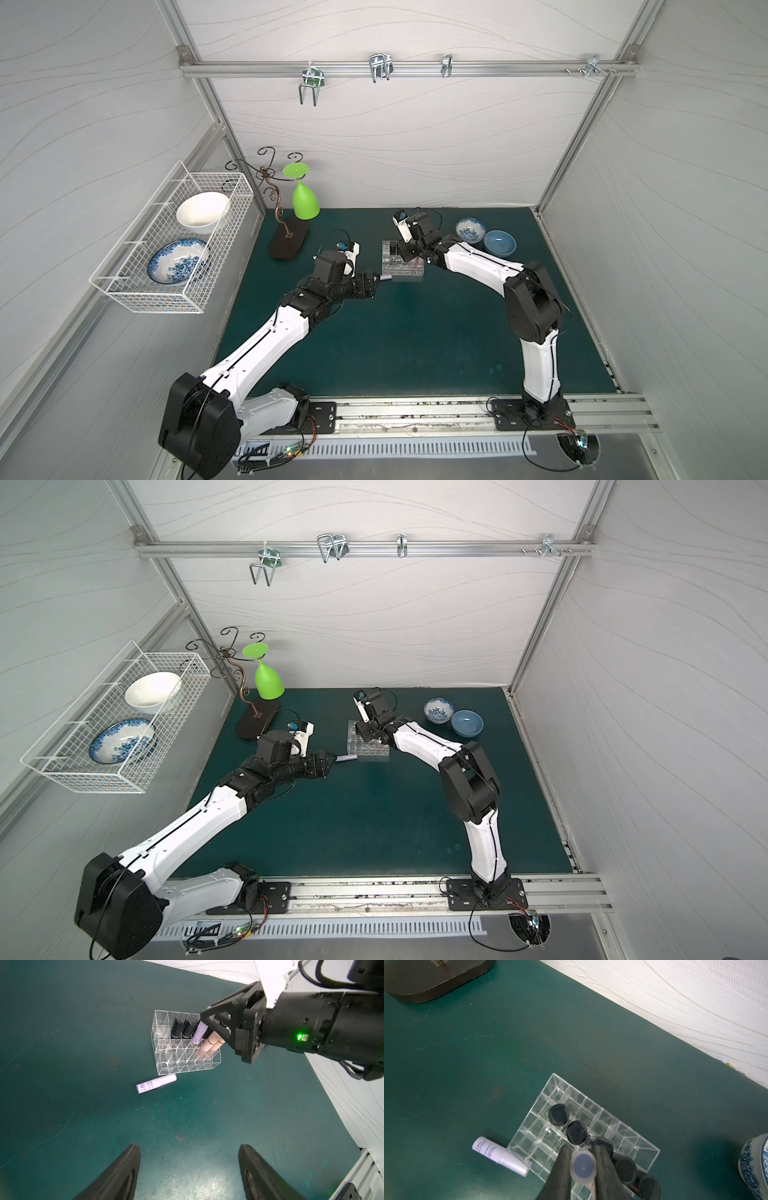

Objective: Arrange the lipsticks in the organizer
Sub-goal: Place the lipstick in the storage box.

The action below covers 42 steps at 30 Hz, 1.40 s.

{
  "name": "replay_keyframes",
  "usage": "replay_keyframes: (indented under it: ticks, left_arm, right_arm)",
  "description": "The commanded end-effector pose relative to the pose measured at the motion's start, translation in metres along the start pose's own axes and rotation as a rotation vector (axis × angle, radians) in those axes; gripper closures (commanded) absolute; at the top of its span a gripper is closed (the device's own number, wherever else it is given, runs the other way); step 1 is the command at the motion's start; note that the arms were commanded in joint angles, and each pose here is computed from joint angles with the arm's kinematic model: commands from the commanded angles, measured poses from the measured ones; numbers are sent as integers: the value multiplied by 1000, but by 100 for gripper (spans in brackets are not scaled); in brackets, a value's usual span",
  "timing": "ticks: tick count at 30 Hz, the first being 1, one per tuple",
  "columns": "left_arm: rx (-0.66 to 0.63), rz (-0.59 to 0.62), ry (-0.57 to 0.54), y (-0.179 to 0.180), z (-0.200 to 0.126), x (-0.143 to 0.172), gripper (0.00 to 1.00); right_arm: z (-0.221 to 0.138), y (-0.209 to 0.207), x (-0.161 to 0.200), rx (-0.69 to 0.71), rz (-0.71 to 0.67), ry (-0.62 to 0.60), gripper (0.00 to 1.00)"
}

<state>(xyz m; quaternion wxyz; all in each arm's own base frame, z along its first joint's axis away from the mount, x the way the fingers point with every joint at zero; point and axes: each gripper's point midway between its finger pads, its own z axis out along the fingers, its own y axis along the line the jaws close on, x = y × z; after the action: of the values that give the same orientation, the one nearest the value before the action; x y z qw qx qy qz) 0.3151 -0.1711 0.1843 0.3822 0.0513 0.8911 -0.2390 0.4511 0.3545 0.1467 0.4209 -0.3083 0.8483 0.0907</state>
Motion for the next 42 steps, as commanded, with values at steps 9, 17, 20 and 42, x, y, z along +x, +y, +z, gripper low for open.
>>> replay_keyframes:
  ticks: [9, 17, 20, 42]
  left_arm:
    - [21, 16, -39, -3, 0, -10, 21]
    - [22, 17, -36, -3, 1, -9, 21]
    - [21, 17, -33, -3, 1, -9, 21]
    - [19, 19, -5, -1, 7, -5, 21]
  right_arm:
    - [-25, -10, -8, 32, 20, -40, 87]
    - [-11, -8, -1, 28, 16, -12, 87]
    - [-7, -7, -2, 24, 14, -9, 86]
    - [13, -1, 18, 5, 15, 49, 74]
